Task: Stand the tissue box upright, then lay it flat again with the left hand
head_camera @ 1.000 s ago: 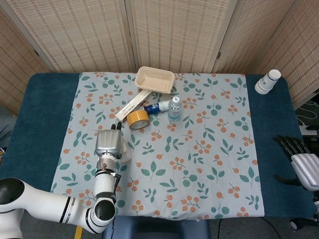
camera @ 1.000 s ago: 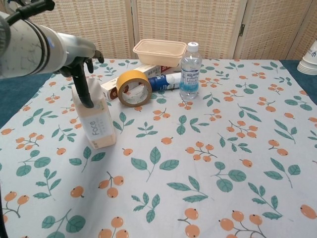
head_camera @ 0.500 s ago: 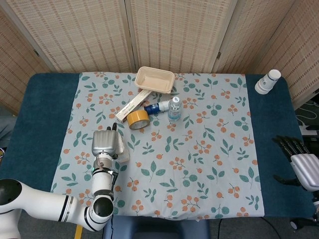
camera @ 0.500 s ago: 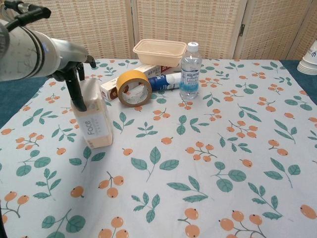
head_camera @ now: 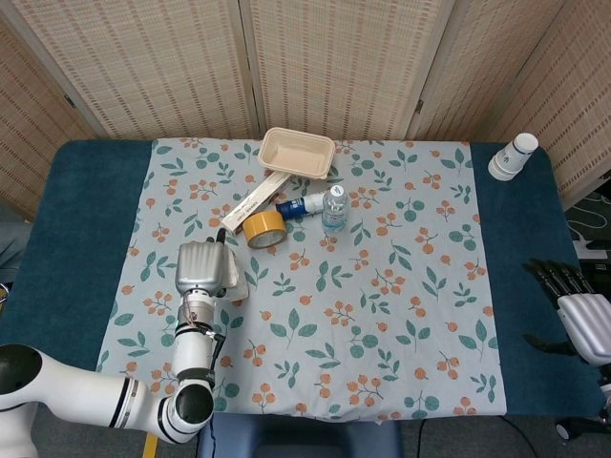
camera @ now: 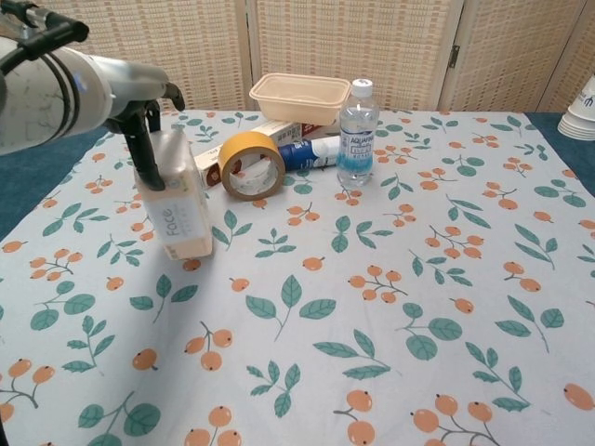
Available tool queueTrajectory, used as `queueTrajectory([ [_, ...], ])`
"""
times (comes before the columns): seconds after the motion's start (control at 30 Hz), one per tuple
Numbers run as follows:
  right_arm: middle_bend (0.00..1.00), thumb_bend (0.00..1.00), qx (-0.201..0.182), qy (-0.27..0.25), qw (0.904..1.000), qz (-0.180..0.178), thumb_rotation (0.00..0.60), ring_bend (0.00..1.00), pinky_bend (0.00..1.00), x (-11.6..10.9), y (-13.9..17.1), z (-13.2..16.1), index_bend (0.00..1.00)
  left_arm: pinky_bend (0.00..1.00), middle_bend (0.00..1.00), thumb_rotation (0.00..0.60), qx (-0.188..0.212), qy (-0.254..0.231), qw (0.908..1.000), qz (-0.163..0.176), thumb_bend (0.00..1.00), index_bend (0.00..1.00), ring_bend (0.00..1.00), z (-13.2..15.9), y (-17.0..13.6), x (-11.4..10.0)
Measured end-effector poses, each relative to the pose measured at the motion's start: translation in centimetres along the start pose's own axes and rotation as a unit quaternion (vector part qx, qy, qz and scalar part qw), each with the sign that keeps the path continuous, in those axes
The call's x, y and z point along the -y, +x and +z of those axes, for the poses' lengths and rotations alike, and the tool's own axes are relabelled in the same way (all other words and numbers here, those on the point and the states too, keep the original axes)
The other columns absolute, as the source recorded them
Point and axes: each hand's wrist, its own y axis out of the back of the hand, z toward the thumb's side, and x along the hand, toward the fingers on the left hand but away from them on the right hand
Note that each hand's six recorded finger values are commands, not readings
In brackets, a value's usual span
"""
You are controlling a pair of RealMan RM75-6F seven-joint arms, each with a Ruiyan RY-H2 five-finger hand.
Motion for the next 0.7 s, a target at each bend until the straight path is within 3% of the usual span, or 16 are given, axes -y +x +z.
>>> queueTrajectory([
  [0.07,0.05,0.12,0.001,0.0,1.0,0.0,0.6,0.0,0.03,0.0,0.0,0.0,0.1,1.0,0.65,0.6,0.007,-0.015,0.9997,0.017,0.26,0.44,1.0,0.0,-0.2,-0.7],
  [0.2,0.05,0.12,0.001,0.0,1.0,0.0,0.6,0.0,0.03,0.0,-0.1,-0.1,0.1,1.0,0.73,0.6,0.022,-0.057,0.9971,0.045,0.27,0.53,1.0,-0.3,-0.8,-1.7],
  [0.43,0.05,0.12,0.003,0.004,1.0,0.004,0.6,0.0,0.03,0.3,-0.3,0.0,0.1,1.0,0.75,0.6,0.065,-0.145,0.9836,0.086,0.27,0.55,1.0,-1.4,-2.0,-2.7],
  [0.53,0.05,0.12,0.005,0.005,1.0,0.004,0.6,0.0,0.03,0.3,-0.3,0.0,0.1,1.0,0.75,0.6,0.081,-0.205,0.9722,0.08,0.27,0.55,1.0,-2.0,-2.2,-2.2],
  [0.63,0.05,0.12,0.008,0.006,0.9999,0.004,0.6,0.0,0.03,0.4,-0.4,-0.1,0.1,1.0,0.75,0.6,0.103,-0.277,0.9518,0.082,0.26,0.55,1.0,-2.5,-2.4,-1.9],
  [0.7,0.05,0.12,0.01,0.007,0.9999,0.005,0.6,0.0,0.03,0.5,-0.4,-0.1,0.1,1.0,0.75,0.6,0.12,-0.331,0.9323,0.084,0.26,0.55,1.0,-2.9,-2.3,-1.5],
])
